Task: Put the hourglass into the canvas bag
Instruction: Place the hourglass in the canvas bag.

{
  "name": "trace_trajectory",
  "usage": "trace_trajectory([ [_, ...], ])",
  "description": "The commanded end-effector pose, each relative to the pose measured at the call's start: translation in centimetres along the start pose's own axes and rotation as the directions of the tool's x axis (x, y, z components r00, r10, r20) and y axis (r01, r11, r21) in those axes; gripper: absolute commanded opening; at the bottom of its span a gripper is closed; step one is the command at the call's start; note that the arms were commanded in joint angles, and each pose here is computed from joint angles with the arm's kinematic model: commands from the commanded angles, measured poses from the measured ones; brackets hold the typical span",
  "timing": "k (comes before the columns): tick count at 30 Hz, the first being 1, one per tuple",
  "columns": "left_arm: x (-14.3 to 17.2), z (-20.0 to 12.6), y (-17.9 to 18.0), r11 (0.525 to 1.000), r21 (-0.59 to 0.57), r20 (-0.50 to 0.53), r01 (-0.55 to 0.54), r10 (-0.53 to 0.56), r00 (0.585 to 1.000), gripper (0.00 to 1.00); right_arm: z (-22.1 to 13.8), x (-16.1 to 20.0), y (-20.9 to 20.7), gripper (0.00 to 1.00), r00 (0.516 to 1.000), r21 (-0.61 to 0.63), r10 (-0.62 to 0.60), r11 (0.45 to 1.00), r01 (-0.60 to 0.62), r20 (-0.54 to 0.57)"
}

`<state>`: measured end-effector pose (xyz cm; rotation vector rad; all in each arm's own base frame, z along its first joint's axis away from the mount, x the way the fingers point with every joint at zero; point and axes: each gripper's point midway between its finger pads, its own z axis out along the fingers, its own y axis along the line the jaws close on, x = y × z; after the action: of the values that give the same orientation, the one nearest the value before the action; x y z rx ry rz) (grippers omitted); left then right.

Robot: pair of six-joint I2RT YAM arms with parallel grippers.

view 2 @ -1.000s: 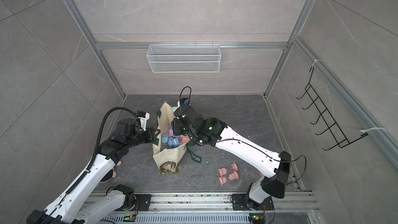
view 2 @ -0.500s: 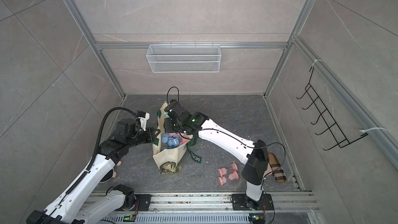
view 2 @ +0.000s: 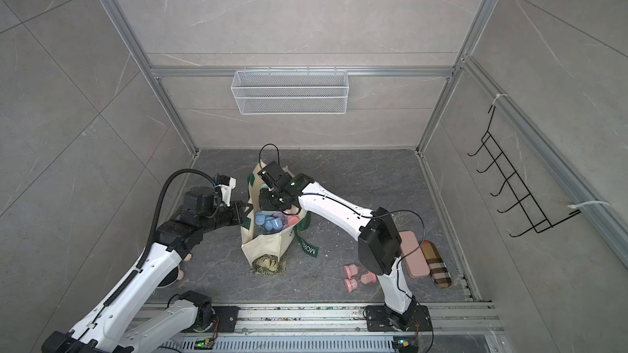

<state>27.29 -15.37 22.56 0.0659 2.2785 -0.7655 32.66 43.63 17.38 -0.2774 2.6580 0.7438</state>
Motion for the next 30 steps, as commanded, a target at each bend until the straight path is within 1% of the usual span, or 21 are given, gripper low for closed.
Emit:
trace_trajectory([
  [1,0.1,-0.4,-0.8,0.999,0.042,0.001,-0.019,0.019,1.0,0.0,1.0,0.4,-0.1,0.0,0.999,0.017,0.015,1.0,-0.014,-0.044],
  [5,0.1,-0.4,-0.9,0.999,0.044,0.0,-0.019,0.019,1.0,0.0,2.3,0.6,-0.2,0.0,0.997,0.022,0.023,1.0,-0.022,-0.069],
  [19,-0.1,-0.6,-1.1,0.998,0.049,0.009,-0.024,0.024,1.0,0.0,5.4,2.2,-1.9,0.0,0.988,0.108,0.022,0.994,-0.006,-0.153],
  [20,-0.1,-0.6,-1.0,0.999,0.047,0.008,-0.025,0.025,1.0,0.0,5.6,2.3,-2.0,0.04,0.987,0.112,0.02,0.994,-0.002,-0.159],
  [24,-0.1,-0.8,-1.1,0.998,0.05,0.017,-0.027,0.026,1.0,0.0,5.9,2.5,-2.3,0.26,0.987,0.136,0.014,0.991,0.008,-0.163],
  [26,-0.1,-0.7,-1.1,0.998,0.051,0.016,-0.027,0.027,1.0,0.0,5.9,2.5,-2.0,0.34,0.987,0.132,0.01,0.991,0.012,-0.162],
  [30,-0.2,-0.8,-1.1,0.998,0.049,0.016,-0.028,0.027,1.0,0.0,5.7,2.4,-2.0,0.45,0.988,0.146,-0.004,0.989,0.027,-0.153],
])
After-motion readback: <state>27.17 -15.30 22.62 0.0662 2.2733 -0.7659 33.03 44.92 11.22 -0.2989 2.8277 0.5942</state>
